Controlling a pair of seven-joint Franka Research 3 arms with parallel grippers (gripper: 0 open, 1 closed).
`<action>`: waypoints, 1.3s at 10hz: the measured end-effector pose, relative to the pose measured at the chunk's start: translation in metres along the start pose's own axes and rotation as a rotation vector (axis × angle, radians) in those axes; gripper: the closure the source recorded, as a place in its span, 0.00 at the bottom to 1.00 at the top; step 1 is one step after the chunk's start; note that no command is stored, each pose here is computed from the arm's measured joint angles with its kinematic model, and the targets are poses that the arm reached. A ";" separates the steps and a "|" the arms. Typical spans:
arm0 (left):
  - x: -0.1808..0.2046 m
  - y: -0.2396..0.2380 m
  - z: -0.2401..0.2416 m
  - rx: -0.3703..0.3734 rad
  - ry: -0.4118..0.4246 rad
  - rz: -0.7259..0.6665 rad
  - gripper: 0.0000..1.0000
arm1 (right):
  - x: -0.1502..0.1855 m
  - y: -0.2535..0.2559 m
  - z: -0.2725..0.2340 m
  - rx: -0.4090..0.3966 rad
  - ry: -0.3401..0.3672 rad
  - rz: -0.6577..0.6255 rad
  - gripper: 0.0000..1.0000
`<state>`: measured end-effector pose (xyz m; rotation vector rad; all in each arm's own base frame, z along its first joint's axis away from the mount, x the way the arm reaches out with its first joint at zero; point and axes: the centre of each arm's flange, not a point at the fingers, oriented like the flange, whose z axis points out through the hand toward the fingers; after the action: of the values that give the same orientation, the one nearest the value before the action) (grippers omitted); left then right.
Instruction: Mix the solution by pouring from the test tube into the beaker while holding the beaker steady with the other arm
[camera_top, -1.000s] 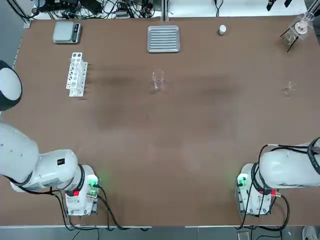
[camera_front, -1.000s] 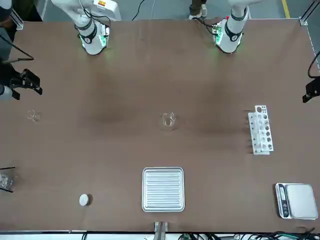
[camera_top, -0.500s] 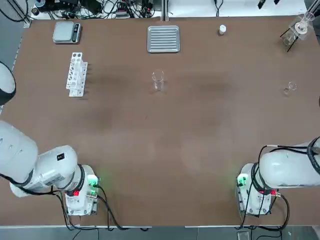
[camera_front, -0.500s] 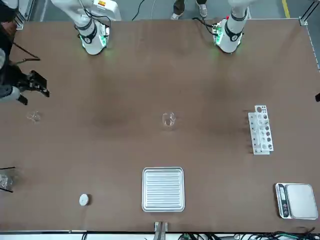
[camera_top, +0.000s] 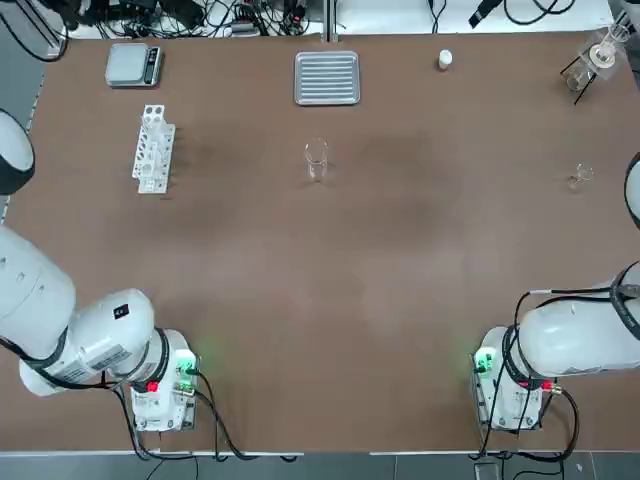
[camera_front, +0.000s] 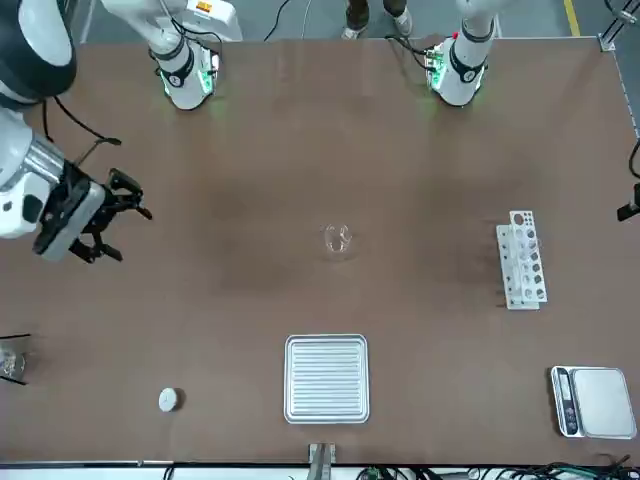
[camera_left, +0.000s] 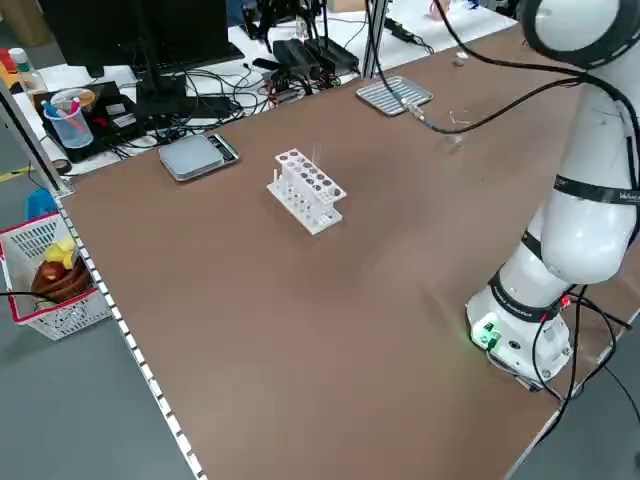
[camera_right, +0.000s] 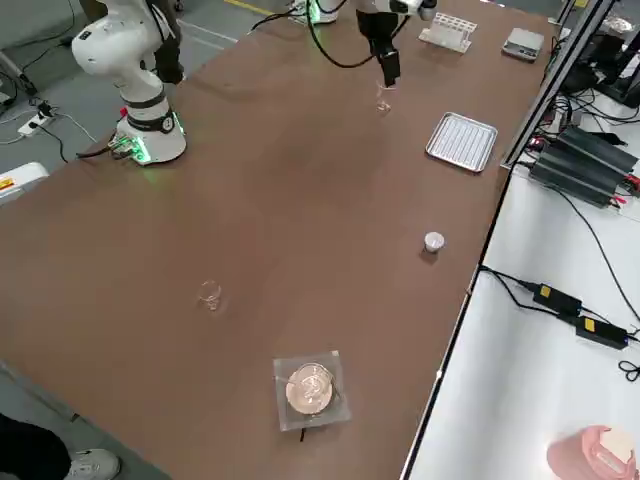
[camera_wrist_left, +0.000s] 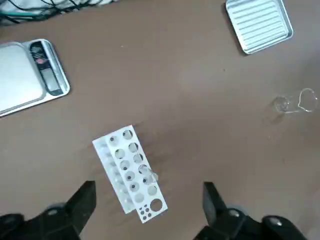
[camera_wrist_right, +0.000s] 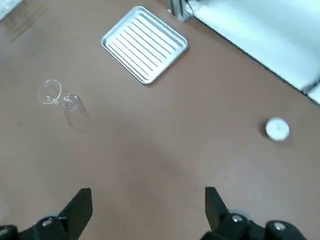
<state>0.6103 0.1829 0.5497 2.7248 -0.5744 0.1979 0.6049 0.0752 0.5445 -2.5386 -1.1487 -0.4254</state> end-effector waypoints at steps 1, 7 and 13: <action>0.003 -0.006 0.015 -0.024 -0.011 0.008 0.00 | 0.006 -0.003 0.013 0.005 0.044 -0.084 0.00; -0.052 -0.064 0.000 -0.218 0.276 0.493 0.01 | 0.003 -0.046 0.153 0.056 0.215 -0.195 0.00; -0.101 -0.138 0.107 -0.475 0.509 0.702 0.01 | -0.004 -0.107 0.297 0.201 0.302 -0.344 0.00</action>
<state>0.5825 0.2996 0.3873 1.8250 -1.2042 0.7815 0.5611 0.2604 0.2922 -2.0238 -1.4269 -0.7098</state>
